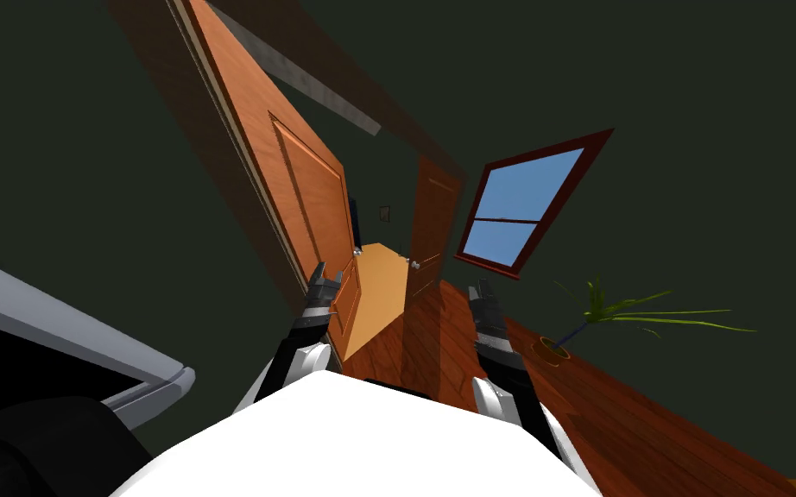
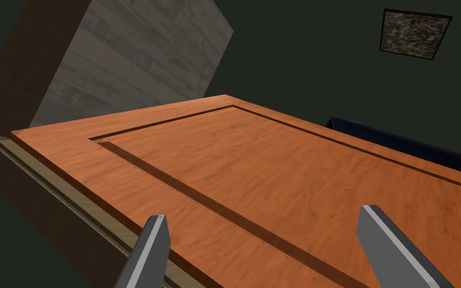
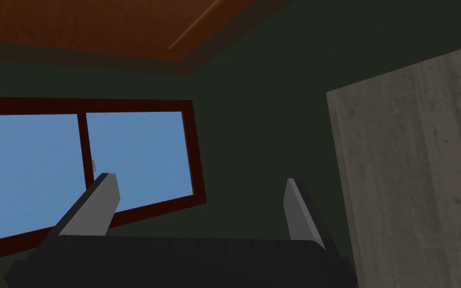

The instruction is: Push the door open

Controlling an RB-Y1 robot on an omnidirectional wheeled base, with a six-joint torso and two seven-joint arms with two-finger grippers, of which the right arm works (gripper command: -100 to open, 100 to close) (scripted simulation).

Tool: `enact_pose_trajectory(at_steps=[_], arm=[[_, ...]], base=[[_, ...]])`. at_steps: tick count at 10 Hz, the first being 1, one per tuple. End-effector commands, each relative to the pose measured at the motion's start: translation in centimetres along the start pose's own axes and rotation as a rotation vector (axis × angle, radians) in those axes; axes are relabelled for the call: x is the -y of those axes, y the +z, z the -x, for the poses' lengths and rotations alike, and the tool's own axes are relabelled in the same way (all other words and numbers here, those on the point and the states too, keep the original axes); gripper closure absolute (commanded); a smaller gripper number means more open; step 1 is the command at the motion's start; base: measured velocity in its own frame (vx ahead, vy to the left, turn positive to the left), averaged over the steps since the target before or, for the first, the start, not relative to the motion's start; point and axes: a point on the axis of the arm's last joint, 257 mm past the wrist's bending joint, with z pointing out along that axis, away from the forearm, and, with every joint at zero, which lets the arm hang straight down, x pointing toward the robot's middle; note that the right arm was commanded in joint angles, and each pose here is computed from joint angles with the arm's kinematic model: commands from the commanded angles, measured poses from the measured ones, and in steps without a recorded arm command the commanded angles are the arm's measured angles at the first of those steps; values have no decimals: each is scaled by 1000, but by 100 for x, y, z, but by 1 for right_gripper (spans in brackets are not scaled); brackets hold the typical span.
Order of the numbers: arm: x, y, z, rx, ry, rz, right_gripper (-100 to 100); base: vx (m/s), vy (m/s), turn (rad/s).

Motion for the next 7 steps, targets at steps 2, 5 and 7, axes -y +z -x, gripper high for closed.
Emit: enact_pose_trajectory(at_steps=[2,5,7], arm=[[166,-29,-99,-32,-68,-17,-100],[332,-68,-186,-64,-136,-33,-100],[445,-98,-245,-86,-182,-44,-100]], base=[[119,-59,74],[77,-46,45],[98,-43,65]])
